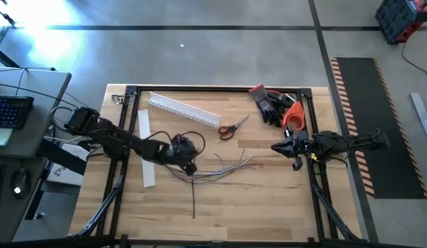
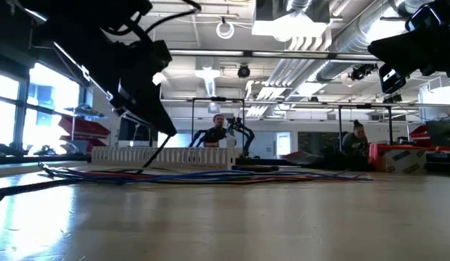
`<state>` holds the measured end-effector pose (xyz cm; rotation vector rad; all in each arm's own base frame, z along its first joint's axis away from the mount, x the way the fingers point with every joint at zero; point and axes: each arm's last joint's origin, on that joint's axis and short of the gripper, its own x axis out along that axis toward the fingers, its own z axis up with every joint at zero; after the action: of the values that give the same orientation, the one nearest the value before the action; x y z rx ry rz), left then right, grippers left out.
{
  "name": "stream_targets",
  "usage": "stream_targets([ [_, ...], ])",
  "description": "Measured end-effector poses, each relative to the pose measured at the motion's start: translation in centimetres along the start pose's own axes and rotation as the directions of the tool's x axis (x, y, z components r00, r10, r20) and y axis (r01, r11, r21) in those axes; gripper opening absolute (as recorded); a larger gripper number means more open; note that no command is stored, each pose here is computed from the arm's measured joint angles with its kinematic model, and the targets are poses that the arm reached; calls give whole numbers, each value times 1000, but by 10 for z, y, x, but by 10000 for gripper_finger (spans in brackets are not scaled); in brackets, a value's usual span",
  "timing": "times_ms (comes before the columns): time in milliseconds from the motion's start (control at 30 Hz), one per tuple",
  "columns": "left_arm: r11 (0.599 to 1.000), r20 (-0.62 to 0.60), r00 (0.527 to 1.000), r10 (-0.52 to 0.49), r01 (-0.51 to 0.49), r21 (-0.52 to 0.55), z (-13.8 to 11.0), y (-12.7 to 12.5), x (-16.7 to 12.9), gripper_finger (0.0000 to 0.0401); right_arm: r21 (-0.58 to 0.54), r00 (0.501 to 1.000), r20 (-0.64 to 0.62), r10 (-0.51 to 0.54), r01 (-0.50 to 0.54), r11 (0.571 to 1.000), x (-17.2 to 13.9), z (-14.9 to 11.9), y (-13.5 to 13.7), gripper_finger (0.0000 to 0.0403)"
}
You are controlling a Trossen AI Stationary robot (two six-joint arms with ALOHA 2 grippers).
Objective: Ziptie cables
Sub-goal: Wrap the black zip tie on the cables
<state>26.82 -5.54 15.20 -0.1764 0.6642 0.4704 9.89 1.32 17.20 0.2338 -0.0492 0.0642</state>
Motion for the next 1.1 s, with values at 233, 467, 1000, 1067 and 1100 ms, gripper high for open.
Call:
stream_targets([
  [233, 998, 98, 995, -33, 39, -57, -15, 1, -1, 0, 0, 1000, 0, 0, 0, 1000, 0, 0, 0, 16],
  [467, 994, 163, 987, -6, 25, -109, -25, 9, 0, 0, 34, 1000, -2, -1, 1, 999, 0, 0, 0, 16],
  [1000, 967, 244, 968, 65, -1, -253, -27, 13, 1, 0, 26, 1000, -9, -2, 3, 1000, 0, -1, 0, 16],
  [1067, 966, 250, 966, 70, -3, -257, -27, 14, 1, 0, 25, 1000, -23, -5, 6, 1000, 0, -2, 0, 16],
  [1100, 966, 252, 965, 72, -4, -260, -27, 14, 1, 0, 23, 999, -33, -8, 9, 1000, 0, -3, -1, 16],
])
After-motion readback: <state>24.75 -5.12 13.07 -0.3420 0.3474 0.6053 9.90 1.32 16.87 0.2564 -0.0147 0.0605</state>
